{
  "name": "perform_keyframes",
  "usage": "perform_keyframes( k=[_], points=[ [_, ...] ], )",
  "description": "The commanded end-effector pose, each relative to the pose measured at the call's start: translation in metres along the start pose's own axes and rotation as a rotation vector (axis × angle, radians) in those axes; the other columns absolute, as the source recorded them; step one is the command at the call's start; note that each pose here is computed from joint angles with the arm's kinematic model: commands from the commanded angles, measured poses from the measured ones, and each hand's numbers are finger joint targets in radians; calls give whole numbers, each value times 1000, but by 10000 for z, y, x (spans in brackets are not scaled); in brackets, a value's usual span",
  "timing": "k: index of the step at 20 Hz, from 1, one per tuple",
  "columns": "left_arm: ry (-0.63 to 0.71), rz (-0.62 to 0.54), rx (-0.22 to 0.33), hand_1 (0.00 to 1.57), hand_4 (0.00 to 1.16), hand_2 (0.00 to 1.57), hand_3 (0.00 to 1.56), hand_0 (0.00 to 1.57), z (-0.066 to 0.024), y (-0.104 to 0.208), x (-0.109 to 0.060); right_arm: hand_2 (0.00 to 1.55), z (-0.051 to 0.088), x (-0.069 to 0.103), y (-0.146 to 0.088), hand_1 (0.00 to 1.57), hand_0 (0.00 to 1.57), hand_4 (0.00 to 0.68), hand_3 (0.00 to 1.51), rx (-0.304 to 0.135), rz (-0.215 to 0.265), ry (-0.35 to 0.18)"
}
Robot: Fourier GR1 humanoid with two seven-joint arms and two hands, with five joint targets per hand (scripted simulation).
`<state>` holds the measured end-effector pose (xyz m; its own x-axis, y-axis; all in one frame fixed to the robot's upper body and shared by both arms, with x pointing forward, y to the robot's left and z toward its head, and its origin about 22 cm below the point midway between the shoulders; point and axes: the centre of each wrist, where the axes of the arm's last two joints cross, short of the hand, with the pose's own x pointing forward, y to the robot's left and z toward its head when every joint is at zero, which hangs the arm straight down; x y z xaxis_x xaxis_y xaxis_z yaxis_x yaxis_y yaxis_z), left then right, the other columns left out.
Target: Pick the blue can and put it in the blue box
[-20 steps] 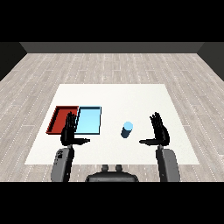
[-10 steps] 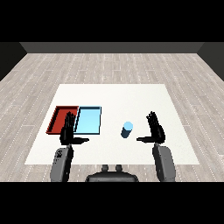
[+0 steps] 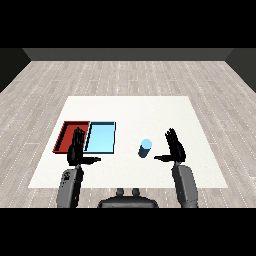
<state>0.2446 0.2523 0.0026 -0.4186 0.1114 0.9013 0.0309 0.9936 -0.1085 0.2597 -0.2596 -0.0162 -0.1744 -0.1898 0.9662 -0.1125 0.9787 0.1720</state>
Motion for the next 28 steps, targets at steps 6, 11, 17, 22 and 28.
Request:
perform_keyframes(
  k=[6,11,17,22,28],
  points=[
    [-23,27,7,0,0,0,0,0,-73,121,-73,0,-103,-194,210,0,0,0,0,-40,-43,60],
    [-27,18,7,0,0,0,0,0,93,27,-17,0,-146,-365,252,0,0,0,0,-13,-33,74],
    [-29,-6,38,0,0,0,0,0,-160,-1,94,0,-79,-384,235,0,0,0,0,-25,-30,101],
    [-26,17,15,0,0,0,0,0,-72,-22,40,0,-59,-486,325,0,0,0,0,6,-44,131],
    [-22,12,18,0,0,0,0,0,-137,67,-13,0,-225,-527,447,0,0,0,0,12,-79,129]
  ],
)
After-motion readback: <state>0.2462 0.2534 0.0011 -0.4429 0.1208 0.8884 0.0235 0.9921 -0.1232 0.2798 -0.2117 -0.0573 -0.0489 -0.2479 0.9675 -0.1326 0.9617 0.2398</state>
